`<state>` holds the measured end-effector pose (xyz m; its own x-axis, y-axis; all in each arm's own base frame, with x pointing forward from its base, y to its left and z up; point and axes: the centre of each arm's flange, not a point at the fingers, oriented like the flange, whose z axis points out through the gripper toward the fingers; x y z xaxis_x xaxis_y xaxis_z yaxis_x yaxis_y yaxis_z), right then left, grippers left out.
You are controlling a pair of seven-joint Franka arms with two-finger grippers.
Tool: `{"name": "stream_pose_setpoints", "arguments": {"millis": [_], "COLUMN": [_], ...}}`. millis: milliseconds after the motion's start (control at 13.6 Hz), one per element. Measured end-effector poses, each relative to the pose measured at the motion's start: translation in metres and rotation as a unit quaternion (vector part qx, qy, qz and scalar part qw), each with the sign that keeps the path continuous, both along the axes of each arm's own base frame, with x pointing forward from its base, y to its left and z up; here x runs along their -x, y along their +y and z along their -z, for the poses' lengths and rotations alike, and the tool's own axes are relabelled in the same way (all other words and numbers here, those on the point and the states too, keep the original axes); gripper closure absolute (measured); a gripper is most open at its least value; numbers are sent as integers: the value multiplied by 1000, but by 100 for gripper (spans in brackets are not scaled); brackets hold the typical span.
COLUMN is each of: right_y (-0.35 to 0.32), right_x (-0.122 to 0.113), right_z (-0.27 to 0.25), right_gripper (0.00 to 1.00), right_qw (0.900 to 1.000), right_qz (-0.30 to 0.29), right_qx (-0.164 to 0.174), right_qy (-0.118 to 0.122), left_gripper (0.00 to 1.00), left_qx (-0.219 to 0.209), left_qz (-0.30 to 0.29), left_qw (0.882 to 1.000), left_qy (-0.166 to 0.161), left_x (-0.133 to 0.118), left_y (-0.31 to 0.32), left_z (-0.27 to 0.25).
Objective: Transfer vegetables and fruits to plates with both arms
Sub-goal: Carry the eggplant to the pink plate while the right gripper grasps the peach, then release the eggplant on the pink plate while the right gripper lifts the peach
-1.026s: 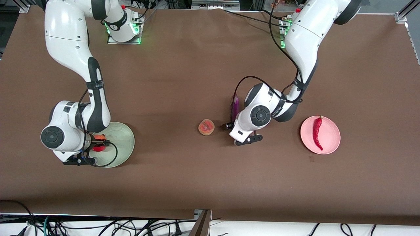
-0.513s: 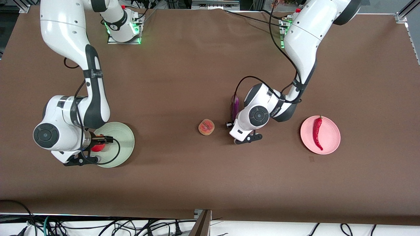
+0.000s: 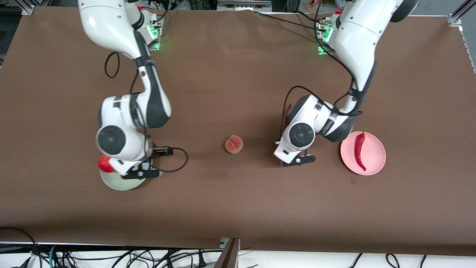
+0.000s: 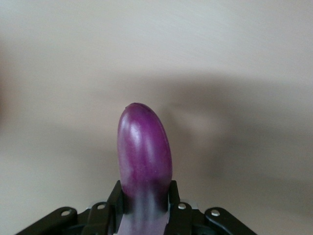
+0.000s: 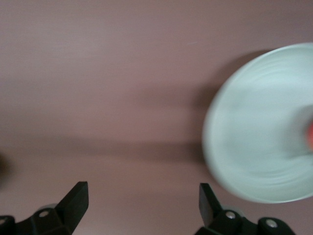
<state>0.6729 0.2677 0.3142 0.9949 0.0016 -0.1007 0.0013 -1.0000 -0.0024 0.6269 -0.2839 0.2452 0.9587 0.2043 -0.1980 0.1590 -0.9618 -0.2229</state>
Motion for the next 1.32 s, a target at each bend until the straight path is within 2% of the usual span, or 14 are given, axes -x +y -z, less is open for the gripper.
{"name": "stream_pose_setpoints", "arguments": {"millis": [147,220,440,733,1026,1099,1319], "right_y": [60,91,160,193,207,210,218], "right_x": [18,28,56,75,85,87,93], "right_z": [-3,-1,19,54,77,81,93], "right_gripper": [0,0,0,0,0,0,0], "right_qw": [998,996,991,991,990,990,990], "right_qz": [48,67,90,88,93,92,89], "right_qx": [-16,-22,-46,-50,-54,-55,-59], "right_qy": [-28,-47,-83,-90,-91,-92,-92], "left_gripper": [62,62,62,62,61,57,27], "left_qx": [-50,-60,-42,-13,10,12,15], "left_qz": [31,51,97,110,114,117,119], "left_qw": [998,997,993,990,988,988,989], "left_qy": [12,23,54,91,104,102,90], "left_x": [-9,-15,-34,-40,-36,-36,-40], "left_y": [44,68,143,230,214,210,215], "left_z": [-24,-29,-31,-12,11,12,10]}}
